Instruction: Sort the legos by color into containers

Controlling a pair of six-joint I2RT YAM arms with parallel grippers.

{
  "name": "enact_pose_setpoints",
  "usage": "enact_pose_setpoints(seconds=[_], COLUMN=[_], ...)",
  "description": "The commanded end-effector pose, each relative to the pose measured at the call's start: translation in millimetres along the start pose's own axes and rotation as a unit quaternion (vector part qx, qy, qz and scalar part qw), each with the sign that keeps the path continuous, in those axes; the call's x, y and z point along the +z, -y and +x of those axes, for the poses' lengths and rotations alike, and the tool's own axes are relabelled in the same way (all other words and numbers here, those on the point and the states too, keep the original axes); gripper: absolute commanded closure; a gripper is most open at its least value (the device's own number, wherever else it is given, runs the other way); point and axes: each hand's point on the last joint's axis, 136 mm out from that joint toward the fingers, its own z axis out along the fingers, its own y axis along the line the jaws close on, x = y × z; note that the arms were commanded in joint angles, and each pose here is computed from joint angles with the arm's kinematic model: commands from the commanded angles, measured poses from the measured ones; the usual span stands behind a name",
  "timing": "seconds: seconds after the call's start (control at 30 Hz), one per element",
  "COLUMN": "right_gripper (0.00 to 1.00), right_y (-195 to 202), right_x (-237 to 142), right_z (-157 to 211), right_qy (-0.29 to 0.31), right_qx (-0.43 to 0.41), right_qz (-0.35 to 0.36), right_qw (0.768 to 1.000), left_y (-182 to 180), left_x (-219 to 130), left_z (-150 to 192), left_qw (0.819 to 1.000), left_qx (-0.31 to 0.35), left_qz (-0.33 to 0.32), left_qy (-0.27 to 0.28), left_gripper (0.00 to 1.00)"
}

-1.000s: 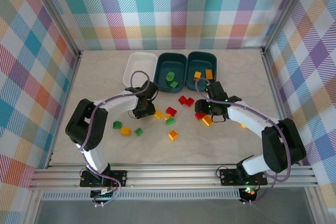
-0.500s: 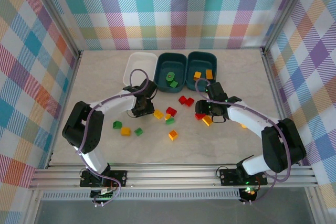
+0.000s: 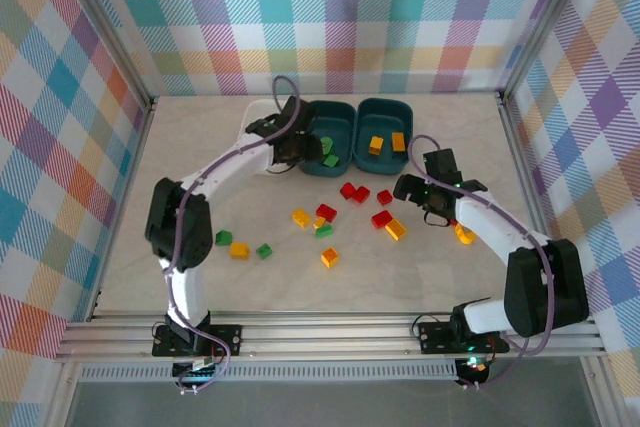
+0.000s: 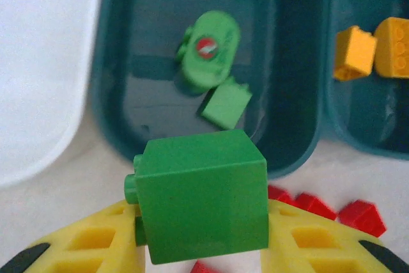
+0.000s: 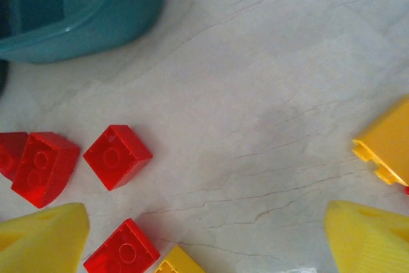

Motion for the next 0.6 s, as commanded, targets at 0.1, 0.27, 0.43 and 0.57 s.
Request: enact_pose_setpoints(seconds=[0.1,0.27,0.43,0.57], right_gripper=[0.0,0.0,0.0,0.0], right_y=[7,7,5,3], right_x=[-15,-15,-14,-16], right_z=[-2,2,3,4], right_qy=[0.009,0.008,0.004,0.007], right_qx=[0.013,0.007,0.004,0.003], right_qz=[0.0,-0.006,-0.014,-0.023], right_qw=[1.0,1.0,1.0,1.0], left_y=[12,24,32,36], left_x=[53,76,69,38], left_z=[-26,-39,-51,-52], left_qw=[0.999,0.998,0.998,0.998], left_qx=[0.032,0.039,0.037,0.045], left_qz=[0.019,0.026,0.037,0.045], left_qy=[-0.021,-0.03,-0.018,-0.004], left_gripper=[0.64,0.6,0.28,0.09])
